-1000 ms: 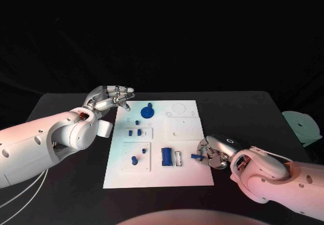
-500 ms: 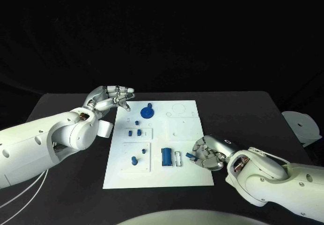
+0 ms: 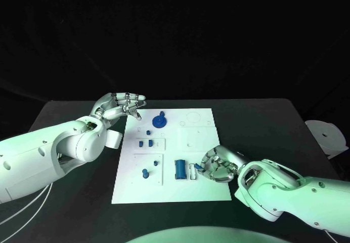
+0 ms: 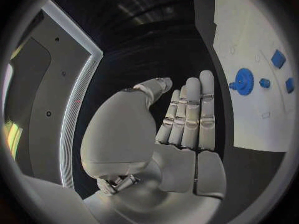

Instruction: Assemble the parts on the task board

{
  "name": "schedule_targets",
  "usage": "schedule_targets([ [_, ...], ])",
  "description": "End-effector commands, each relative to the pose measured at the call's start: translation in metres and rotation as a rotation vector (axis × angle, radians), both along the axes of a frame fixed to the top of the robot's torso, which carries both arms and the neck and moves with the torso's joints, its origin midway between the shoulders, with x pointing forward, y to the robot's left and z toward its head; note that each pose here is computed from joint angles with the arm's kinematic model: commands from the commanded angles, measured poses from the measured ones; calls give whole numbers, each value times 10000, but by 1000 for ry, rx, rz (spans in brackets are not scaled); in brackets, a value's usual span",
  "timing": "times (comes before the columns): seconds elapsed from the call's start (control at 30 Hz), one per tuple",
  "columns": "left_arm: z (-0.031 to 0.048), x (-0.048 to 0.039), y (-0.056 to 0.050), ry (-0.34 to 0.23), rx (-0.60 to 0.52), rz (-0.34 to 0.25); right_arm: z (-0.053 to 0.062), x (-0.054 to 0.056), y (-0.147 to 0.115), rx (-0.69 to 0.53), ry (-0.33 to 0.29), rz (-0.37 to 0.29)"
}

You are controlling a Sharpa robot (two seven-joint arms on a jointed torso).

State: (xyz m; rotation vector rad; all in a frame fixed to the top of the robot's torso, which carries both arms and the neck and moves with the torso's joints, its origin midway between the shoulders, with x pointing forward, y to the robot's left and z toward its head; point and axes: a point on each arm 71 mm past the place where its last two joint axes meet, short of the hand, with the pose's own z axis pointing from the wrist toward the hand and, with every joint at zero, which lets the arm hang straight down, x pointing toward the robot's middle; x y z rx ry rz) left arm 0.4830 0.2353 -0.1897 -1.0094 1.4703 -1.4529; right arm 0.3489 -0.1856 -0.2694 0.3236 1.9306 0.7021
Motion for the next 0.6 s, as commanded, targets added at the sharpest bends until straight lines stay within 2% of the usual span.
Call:
schedule_targets([
  [0.03, 11, -8, -29, -6, -14, -18, -52, -1, 37, 27, 55, -1],
  [0.6, 12, -13, -29, -5, -15, -21, -165, 49, 158, 13, 103, 22],
])
